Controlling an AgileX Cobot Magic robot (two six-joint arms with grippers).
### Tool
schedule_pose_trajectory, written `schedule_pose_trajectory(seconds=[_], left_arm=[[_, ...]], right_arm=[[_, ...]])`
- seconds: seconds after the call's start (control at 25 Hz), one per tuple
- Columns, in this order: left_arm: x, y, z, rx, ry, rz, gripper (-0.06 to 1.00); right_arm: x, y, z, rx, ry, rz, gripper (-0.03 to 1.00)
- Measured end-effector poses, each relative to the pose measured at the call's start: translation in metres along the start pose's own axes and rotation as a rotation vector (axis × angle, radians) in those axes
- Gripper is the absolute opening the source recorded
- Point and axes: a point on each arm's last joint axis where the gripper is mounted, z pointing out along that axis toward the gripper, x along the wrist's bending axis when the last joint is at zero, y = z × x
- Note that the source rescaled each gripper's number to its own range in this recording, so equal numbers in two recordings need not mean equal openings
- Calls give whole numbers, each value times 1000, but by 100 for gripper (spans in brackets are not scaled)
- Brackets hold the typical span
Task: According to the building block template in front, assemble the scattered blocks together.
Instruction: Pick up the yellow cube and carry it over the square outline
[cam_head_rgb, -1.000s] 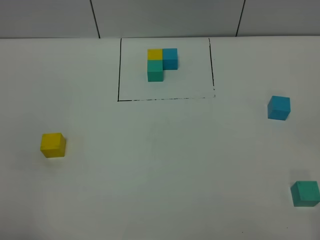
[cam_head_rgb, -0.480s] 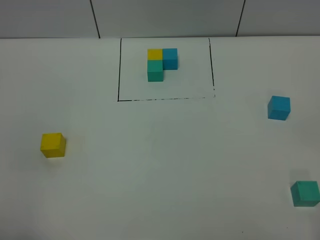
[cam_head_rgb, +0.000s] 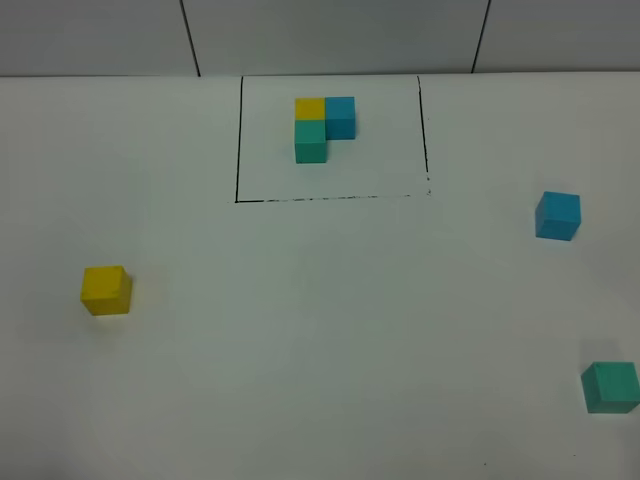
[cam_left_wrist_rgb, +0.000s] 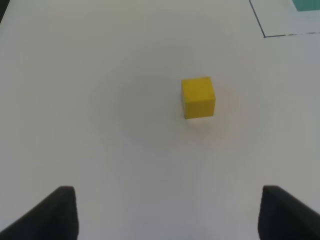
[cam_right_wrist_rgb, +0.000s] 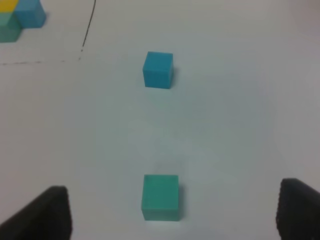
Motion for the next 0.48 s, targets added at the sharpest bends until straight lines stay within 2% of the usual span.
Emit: schedule_pose_trajectory(seconds=[0.12, 0.24, 0.36, 0.48], left_arm=[[1, 2, 2, 19, 3, -21, 72], [5, 14, 11, 83, 26, -33, 79], [13, 38, 27, 194, 76, -16, 90], [22, 68, 53, 350, 110, -21, 98]], right_arm=[[0, 0, 0, 0, 0, 0, 67], [0, 0, 0, 0, 0, 0, 67], [0, 0, 0, 0, 0, 0, 67], [0, 0, 0, 0, 0, 0, 67]])
